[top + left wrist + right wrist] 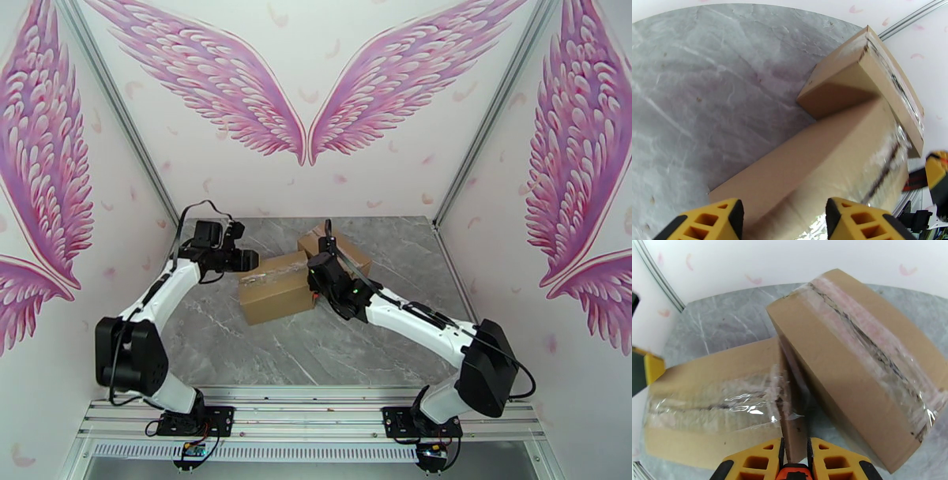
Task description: Unpack the express box
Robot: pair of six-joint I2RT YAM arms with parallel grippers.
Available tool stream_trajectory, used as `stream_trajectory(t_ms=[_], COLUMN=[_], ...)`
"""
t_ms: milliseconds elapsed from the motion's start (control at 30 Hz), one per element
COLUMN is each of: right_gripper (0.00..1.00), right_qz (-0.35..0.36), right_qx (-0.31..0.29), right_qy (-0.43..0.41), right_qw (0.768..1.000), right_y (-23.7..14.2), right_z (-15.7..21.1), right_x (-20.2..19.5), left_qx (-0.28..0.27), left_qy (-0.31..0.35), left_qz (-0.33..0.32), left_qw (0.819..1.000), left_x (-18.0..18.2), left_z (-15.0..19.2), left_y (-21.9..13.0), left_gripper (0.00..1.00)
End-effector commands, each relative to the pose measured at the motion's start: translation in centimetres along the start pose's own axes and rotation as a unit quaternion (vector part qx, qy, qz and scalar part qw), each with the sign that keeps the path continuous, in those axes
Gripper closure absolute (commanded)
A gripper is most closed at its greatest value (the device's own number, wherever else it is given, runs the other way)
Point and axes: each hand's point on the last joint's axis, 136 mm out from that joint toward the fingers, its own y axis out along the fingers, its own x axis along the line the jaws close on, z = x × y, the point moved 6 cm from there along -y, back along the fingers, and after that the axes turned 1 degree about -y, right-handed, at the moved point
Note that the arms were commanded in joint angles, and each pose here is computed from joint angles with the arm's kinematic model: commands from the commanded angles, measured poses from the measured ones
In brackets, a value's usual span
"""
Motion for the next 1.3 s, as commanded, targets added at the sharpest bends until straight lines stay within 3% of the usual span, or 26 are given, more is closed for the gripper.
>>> stream_trajectory(t_ms=[0, 300, 633, 967, 1133, 1267], right_gripper=[1.0, 1.0, 1.0, 1.0, 1.0, 1.0], right_qz=[-0.028, -0.156, -0.298, -0.158, -0.124, -0.116], right_qx=[-0.035, -0.056, -0.043, -0.124, -0.165, -0.177], right_qy=[-0.004, -0.012, -0.075, -0.066, 0.018, 0.115], right_qw=[0.999, 0.986, 0.951, 0.977, 0.978, 0.971], right_y=[0.3, 3.6, 4.7, -0.1, -4.0, -6.7], right_z=[-2.3, -5.0, -6.5, -12.1, -13.7, -12.0], right_x=[2.1, 8.2, 14.1, 7.1, 2.6, -1.3], left_qx=[0.042, 0.076, 0.105, 0.026, -0.024, -0.04], left_qy=[-0.031, -0.09, -0.041, 0.045, 0.06, 0.02], left_qz=[0.021, 0.046, 0.117, 0.06, 0.032, -0.035], left_qw=[0.998, 0.992, 0.987, 0.997, 0.997, 0.998], left_x=[-0.9, -2.1, -8.2, -9.7, -9.6, -5.6], left_z=[3.7, 9.1, 11.0, 7.5, 4.4, 2.5], left_y=[-1.3, -2.8, -2.2, -7.3, -9.8, -10.0], left_gripper=[0.41, 0.41, 0.38, 0.37, 0.35, 0.33])
